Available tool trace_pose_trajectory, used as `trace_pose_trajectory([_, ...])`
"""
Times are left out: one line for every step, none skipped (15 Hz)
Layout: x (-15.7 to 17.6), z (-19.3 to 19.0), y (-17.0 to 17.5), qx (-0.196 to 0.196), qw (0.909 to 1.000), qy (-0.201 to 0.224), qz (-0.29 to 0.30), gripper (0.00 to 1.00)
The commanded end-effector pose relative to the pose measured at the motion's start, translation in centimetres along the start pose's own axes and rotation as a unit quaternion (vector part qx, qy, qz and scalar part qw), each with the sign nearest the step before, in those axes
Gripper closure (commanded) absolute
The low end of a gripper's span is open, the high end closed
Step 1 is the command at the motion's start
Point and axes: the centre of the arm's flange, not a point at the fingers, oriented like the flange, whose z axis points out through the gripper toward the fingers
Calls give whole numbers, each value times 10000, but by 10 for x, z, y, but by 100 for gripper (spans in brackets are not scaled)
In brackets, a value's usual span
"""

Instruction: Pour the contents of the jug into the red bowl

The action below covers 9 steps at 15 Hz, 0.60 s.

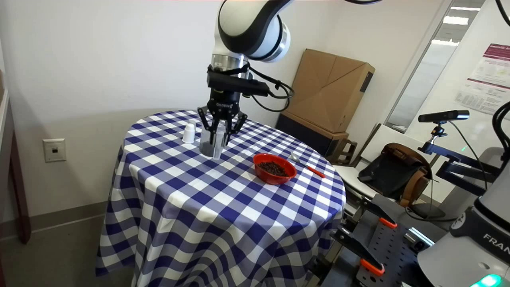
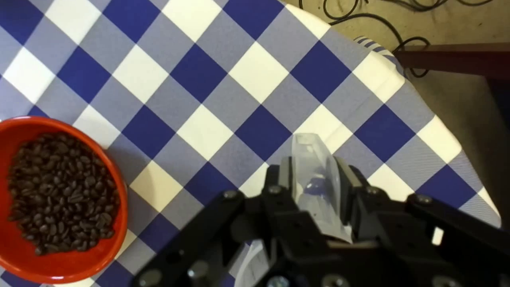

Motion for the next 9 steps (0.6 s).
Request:
trace_pose_trajectory([17,-32,31,18,9978,-494,-448,91])
trace_pose_trajectory([22,-36,43,-145,9965,-602,-556,91])
trace_pose_trajectory([26,-38,54,-315,9951,-687,-644,91])
trace_pose_trajectory([31,-40,66,-531,9926,-802,-745,91])
trace_pose_trajectory([35,-42,77,-695,9899,-912,-837,91])
trace_pose_trajectory([38,-42,88,-884,9866,-1000,-939,91])
trace_pose_trajectory([40,-43,96,-1031,9829,-1081,-1079,91])
trace_pose_trajectory([41,-45,103,-1168,9791,-1130,-1226,91])
trace_pose_trajectory([41,-46,107,-1285,9750,-1175,-1379,91])
